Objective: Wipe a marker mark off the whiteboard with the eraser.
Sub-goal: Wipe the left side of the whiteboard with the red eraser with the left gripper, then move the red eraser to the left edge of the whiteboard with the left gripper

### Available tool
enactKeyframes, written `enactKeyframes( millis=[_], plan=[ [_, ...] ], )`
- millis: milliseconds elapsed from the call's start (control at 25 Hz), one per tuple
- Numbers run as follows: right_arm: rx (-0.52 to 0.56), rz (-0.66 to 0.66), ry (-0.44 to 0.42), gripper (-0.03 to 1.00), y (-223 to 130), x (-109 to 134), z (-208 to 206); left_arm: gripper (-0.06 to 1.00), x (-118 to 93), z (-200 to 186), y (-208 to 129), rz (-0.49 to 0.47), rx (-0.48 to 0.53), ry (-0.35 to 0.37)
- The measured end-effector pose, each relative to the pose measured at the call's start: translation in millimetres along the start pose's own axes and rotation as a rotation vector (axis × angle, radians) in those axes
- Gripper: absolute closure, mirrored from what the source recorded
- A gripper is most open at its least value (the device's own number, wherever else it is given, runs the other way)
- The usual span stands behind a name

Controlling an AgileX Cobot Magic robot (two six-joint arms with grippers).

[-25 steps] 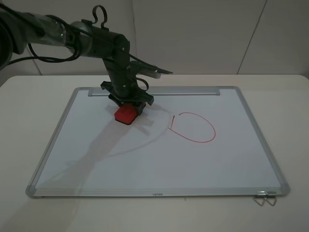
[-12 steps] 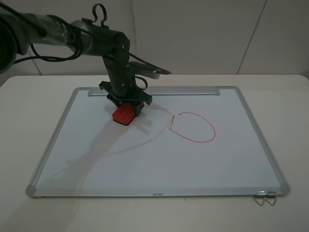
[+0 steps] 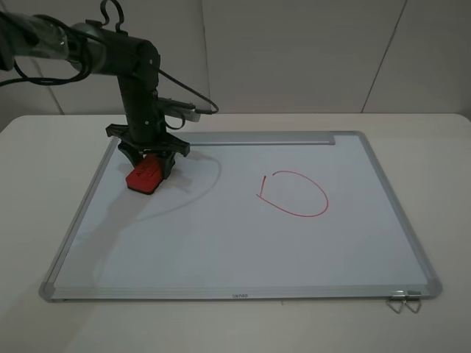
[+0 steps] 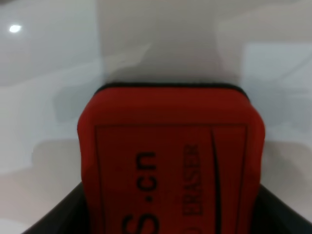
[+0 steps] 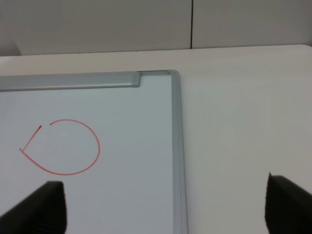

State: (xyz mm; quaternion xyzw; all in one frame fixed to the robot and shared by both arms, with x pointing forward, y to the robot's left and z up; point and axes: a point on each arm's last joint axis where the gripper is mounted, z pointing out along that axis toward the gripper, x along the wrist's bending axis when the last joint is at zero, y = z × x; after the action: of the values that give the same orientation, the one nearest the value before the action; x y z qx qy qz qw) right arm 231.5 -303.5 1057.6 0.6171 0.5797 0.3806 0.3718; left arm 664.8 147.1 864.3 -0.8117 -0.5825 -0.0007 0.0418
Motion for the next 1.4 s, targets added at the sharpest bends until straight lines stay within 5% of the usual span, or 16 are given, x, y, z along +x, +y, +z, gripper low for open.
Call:
enactKeyframes(
  millis=[160, 680, 1400],
  plan=[
    [0.0, 0.0, 0.0, 0.24, 0.0, 0.0, 0.0, 0.37, -8.8, -0.7, 1.4, 0.017, -0.02, -0.011],
    [0.0, 0.0, 0.0, 0.24, 0.0, 0.0, 0.0, 0.37, -82.4, 0.0, 1.2, 0.174, -0.07, -0.132],
    [0.0, 0.0, 0.0, 0.24, 0.0, 0.0, 0.0, 0.37, -61.7, -72.5, -43.8, -0.031, -0.156, -0.058]
  ],
)
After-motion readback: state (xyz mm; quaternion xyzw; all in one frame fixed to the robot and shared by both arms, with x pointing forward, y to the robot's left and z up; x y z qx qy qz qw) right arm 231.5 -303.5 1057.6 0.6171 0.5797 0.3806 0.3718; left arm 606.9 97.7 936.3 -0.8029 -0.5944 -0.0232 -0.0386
